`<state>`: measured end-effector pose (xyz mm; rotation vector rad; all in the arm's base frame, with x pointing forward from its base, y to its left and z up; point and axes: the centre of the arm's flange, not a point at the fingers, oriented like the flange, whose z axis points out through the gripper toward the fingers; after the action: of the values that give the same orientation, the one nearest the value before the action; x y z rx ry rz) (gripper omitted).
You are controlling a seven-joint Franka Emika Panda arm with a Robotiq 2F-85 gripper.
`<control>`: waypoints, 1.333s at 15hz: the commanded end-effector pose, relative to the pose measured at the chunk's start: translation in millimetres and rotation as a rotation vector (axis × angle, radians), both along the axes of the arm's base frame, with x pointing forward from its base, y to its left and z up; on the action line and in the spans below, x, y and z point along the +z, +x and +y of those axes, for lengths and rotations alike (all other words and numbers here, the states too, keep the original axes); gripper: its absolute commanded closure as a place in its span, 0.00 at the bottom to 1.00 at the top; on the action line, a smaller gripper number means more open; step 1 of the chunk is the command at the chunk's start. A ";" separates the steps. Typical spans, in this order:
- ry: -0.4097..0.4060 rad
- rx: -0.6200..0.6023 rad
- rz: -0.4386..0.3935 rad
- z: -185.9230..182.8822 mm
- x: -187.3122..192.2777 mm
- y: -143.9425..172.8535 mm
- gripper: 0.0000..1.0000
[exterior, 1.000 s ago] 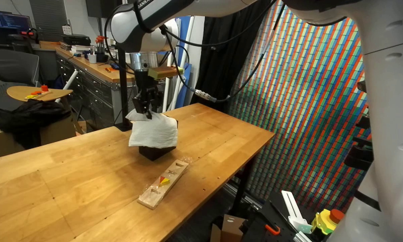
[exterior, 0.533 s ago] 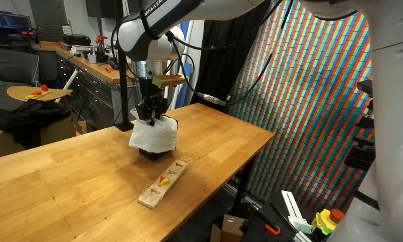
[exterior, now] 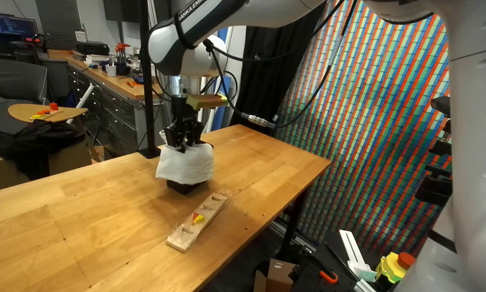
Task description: Pick the cloth and shove it in the black box
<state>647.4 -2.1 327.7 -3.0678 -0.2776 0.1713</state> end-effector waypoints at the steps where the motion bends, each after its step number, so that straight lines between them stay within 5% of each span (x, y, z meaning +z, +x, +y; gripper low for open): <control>1: 0.057 0.015 -0.010 -11.5 -15.2 -5.3 0.90; 20: 0.224 0.118 0.038 -64.9 -25.2 -12.9 0.90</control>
<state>637.5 -59.5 313.1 -2.8618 -0.4123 0.1642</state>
